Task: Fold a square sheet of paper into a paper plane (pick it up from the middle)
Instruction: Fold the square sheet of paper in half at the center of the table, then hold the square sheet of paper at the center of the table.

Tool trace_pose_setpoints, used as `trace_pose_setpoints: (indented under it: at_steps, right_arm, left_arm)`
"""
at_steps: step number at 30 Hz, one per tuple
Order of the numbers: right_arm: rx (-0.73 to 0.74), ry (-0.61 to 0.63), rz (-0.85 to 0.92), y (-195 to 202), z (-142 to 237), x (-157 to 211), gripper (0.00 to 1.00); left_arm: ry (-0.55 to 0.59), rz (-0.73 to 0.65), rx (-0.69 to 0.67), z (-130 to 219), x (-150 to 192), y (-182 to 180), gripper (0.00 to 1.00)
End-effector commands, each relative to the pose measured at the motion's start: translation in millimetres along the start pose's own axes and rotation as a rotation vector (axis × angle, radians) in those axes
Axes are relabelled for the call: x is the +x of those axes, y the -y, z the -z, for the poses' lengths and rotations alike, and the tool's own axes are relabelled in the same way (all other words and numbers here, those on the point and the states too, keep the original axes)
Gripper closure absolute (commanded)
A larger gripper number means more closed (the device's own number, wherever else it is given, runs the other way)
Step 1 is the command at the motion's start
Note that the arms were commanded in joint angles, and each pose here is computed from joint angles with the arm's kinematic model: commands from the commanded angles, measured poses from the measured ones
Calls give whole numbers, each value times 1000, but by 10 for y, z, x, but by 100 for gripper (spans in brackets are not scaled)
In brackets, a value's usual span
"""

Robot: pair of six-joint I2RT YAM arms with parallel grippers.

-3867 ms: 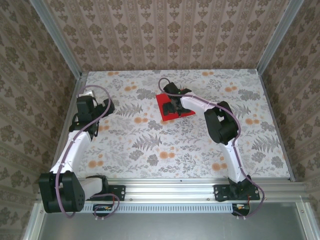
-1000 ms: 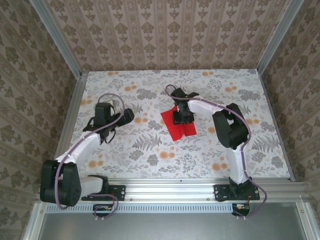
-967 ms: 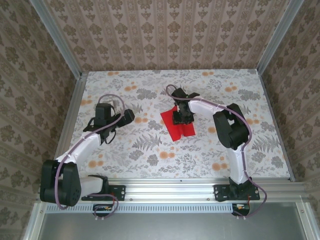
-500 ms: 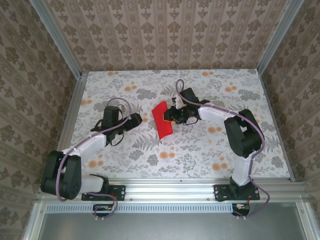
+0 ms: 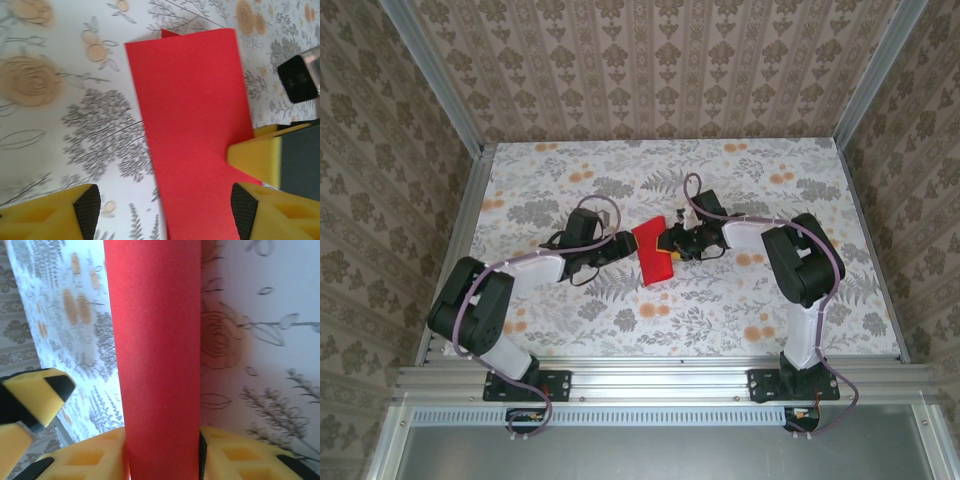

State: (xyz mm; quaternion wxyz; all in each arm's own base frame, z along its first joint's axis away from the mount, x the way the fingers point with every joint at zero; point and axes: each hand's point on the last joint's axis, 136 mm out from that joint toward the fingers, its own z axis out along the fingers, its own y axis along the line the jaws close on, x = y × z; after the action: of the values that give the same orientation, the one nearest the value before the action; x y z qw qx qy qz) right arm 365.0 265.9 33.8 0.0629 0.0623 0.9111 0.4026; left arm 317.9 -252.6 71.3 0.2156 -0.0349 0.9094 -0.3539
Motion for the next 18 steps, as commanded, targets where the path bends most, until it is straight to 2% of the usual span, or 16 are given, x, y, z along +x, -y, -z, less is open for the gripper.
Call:
trace_pose_setpoints:
  at_steps: [1, 6, 18]
  right_arm:
    - [77, -3, -9, 236, -21, 32, 59]
    - [121, -3, -1, 312, 0, 40, 56]
    - [136, -10, 11, 294, 33, 32, 57]
  left_arm:
    - [5, -11, 29, -108, -79, 162, 30]
    - [-30, -18, 29, -273, -44, 213, 40]
    - [-141, -40, -30, -601, 118, 132, 80]
